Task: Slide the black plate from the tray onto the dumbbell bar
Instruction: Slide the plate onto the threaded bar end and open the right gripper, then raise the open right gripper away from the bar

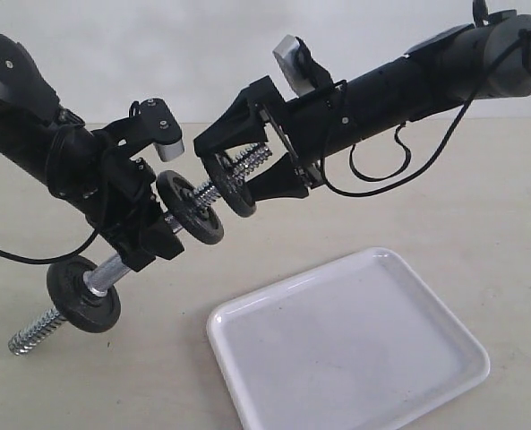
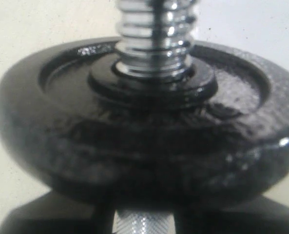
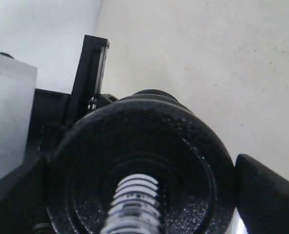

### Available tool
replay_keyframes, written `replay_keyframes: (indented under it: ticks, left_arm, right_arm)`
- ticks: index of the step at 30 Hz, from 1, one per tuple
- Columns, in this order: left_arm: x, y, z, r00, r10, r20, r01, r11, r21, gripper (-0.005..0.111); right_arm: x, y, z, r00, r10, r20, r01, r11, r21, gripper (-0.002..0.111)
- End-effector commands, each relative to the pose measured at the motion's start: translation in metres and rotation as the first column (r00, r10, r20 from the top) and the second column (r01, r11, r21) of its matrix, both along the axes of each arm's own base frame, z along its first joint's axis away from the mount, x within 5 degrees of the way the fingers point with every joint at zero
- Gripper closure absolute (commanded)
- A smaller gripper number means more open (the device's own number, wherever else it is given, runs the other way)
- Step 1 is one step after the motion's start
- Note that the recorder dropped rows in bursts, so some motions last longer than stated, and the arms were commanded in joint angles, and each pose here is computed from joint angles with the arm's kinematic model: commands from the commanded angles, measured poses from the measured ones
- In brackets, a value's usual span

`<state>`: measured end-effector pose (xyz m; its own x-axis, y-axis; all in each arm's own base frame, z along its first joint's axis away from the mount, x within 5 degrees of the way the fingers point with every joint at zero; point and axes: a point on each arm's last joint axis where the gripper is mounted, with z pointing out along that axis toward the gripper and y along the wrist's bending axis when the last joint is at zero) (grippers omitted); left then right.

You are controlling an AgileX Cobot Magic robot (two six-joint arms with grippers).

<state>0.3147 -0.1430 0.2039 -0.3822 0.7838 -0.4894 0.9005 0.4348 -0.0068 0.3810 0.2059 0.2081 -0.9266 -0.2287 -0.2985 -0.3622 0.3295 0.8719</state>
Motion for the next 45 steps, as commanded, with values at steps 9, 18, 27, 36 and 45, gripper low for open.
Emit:
replay_keyframes:
  ticks: [9, 18, 27, 36, 45]
  left_arm:
    - [0.003, -0.005, 0.042, 0.990, 0.071, 0.120, -0.056, 0.991, -0.121, 0.102]
    - [0.004, -0.004, 0.041, 0.989, 0.069, 0.128, -0.054, 0.992, -0.115, 0.102]
    - [0.007, -0.001, 0.041, 0.984, 0.078, 0.158, -0.066, 0.995, -0.077, 0.102]
    - [0.012, 0.001, 0.032, 0.982, 0.069, 0.178, -0.063, 0.997, -0.034, 0.102]
    - [0.021, -0.001, 0.008, 0.988, 0.073, 0.138, -0.073, 0.997, -0.005, 0.102]
  right_arm:
    - [0.006, -0.007, 0.009, 0.999, -0.011, 0.045, 0.011, 1.000, 0.007, 0.018]
    - [0.036, -0.030, 0.052, 0.980, -0.028, 0.198, 0.057, 0.988, -0.144, 0.019]
    - [0.060, -0.095, 0.071, 0.956, -0.172, 0.237, 0.237, 0.930, -0.281, 0.019]
    - [0.056, -0.103, 0.081, 0.947, -0.165, 0.277, 0.252, 0.914, -0.317, 0.046]
    - [0.051, -0.105, 0.093, 0.941, -0.187, 0.282, 0.276, 0.905, -0.325, 0.047]
